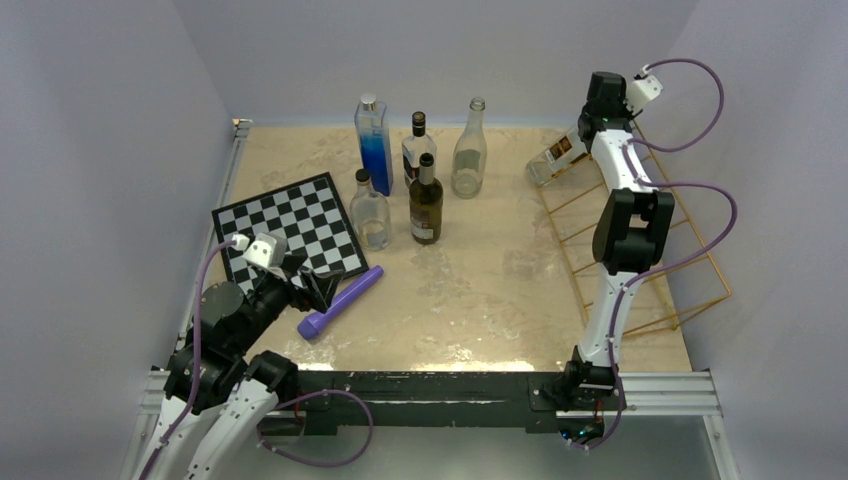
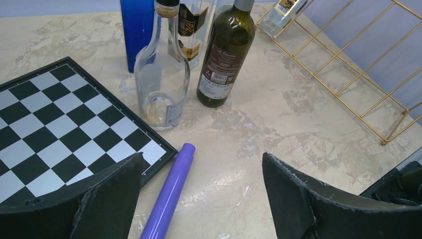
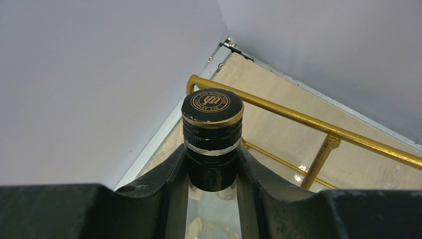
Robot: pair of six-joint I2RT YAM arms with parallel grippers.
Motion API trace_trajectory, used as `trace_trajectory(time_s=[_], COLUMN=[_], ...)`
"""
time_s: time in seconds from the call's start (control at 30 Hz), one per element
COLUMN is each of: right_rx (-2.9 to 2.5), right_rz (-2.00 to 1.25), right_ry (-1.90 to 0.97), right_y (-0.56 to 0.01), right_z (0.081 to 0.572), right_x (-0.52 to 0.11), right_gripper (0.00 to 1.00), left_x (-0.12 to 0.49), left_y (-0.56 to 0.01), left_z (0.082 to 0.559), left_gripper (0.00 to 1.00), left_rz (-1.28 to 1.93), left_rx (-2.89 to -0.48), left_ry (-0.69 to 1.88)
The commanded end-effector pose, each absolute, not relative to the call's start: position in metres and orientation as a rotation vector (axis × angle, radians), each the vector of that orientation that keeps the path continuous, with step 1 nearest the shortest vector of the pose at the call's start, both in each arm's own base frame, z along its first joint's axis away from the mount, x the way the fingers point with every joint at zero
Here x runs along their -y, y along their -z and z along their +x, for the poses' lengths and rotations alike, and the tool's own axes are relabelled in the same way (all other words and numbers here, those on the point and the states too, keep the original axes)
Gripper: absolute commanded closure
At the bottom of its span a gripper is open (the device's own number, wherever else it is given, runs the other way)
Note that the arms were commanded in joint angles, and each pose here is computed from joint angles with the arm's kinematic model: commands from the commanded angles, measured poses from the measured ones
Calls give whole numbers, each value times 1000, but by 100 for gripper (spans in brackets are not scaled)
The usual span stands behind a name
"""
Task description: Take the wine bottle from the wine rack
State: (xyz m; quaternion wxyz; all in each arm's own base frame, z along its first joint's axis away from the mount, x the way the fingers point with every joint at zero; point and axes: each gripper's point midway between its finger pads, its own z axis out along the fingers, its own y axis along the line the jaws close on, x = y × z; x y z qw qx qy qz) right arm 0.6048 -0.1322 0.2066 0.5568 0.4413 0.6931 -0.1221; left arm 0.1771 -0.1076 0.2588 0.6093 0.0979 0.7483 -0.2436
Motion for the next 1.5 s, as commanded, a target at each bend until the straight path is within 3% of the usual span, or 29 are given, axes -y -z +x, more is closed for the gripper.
trace_trajectory(time_s=[0.0, 0.07, 0.83, 1.13, 1.47], right_rx=[-1478, -1452, -1224, -1163, -1174], right_rz=[900, 865, 547, 484, 209], right_ry=[222, 220, 294, 304, 144], right_y=[-293, -305, -436, -476, -474], right_z=[604, 603, 567, 519, 460], right_x=[118, 111, 39, 23, -31], right_gripper=[94, 100, 100, 100, 100], left_x=[108, 108, 111, 114, 113], left_y=[-274, -275, -280, -280, -280], left_z=[176, 175, 168, 167, 166], left_gripper=[8, 8, 8, 8, 8], left_rz=[242, 242, 265, 281, 275], left_rx=[-1680, -1675, -1642, -1641, -1641], left_ry=[564, 565, 599, 615, 612])
